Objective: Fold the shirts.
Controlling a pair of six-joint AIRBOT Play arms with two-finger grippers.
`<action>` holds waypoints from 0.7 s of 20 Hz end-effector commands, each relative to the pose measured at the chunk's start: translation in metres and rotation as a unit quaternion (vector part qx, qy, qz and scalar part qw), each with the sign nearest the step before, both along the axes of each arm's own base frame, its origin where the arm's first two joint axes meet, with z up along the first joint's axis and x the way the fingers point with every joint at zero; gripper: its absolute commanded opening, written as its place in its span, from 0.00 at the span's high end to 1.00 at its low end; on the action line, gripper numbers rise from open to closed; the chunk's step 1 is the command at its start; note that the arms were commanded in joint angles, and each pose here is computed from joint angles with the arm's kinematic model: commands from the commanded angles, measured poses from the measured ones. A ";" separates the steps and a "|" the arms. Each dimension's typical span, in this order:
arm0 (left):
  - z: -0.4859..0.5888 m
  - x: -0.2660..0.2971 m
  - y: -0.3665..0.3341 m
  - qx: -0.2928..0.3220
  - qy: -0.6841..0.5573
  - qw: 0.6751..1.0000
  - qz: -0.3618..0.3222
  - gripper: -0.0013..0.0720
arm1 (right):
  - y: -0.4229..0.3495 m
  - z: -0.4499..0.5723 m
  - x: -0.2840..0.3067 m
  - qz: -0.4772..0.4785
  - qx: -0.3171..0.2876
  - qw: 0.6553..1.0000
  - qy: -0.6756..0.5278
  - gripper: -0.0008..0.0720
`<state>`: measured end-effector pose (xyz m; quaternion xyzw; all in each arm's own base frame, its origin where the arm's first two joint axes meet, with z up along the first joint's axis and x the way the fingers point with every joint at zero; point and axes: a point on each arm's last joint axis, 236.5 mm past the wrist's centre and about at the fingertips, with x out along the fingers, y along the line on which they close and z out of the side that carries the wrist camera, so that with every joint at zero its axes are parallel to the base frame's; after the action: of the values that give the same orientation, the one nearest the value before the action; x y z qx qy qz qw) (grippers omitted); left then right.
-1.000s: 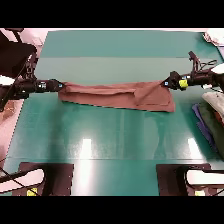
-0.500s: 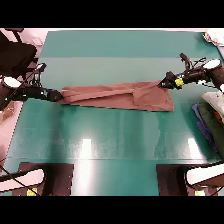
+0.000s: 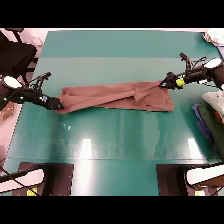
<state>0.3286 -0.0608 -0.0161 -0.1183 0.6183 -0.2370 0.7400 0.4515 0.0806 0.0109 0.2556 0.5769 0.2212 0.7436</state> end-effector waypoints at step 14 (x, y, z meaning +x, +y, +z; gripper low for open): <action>0.058 -0.003 0.023 0.053 -0.059 0.992 0.099 0.95 | 0.029 0.039 -0.005 0.020 -0.013 0.999 -0.047 0.96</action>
<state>0.3085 -0.0490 0.0433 -0.1308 0.5917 -0.1623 0.7787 0.4346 0.1110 0.0640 0.2166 0.5510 0.2509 0.7659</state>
